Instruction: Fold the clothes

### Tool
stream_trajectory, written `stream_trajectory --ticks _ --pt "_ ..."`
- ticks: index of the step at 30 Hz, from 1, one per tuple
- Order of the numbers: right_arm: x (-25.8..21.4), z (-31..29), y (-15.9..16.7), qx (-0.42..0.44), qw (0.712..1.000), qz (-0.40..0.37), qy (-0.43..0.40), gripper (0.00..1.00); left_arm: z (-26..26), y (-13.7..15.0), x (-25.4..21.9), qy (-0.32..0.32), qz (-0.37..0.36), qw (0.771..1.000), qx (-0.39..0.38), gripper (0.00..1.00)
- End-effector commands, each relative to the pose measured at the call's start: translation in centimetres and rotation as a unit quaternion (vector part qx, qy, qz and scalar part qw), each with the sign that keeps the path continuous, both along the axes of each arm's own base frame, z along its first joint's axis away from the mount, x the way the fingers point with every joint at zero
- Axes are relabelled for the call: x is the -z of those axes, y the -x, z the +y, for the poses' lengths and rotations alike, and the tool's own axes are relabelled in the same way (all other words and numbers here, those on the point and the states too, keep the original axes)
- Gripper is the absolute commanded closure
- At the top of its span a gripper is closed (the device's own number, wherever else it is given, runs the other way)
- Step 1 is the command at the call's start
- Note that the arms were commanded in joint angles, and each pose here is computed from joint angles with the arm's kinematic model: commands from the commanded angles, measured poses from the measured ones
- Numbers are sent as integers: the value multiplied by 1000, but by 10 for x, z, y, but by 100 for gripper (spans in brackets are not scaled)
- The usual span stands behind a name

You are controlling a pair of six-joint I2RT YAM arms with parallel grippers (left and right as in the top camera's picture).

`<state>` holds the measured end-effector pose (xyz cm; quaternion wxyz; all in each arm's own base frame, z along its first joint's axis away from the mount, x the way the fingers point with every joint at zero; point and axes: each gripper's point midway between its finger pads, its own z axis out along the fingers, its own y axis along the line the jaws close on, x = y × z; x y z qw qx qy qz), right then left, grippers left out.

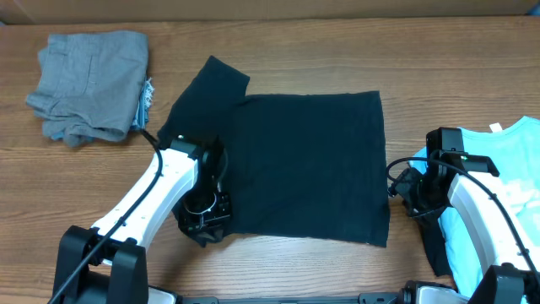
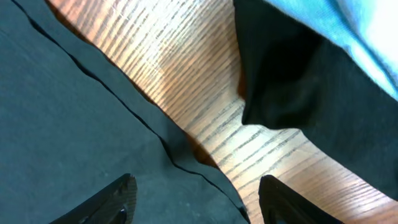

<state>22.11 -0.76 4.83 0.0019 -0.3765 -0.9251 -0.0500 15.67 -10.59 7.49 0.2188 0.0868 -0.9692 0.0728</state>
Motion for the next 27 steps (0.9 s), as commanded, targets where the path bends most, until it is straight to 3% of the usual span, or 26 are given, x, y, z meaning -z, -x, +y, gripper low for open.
stream_trajectory --ticks 1,4,13,23,26,27 --pt "-2 -1 -4 0 1000 -6 3 32 -1 -3 -3 9 -6 1000 18 71" --pt "2 1 -3 0 1000 -7 -1 29 -1 -3 -3 10 -7 1000 22 58" --pt "23 15 -10 -28 998 -35 -42 34 55 -22 6 -134 -46 990 -1 56" --pt "53 30 -1 -29 996 -9 -86 38 95 -77 17 -124 -136 980 -80 46" --pt "59 35 -5 -45 994 -18 -101 48 102 -88 19 -114 -158 977 -84 45" --pt "59 36 -7 -57 993 -26 -103 61 105 -91 19 -113 -163 976 -86 44"
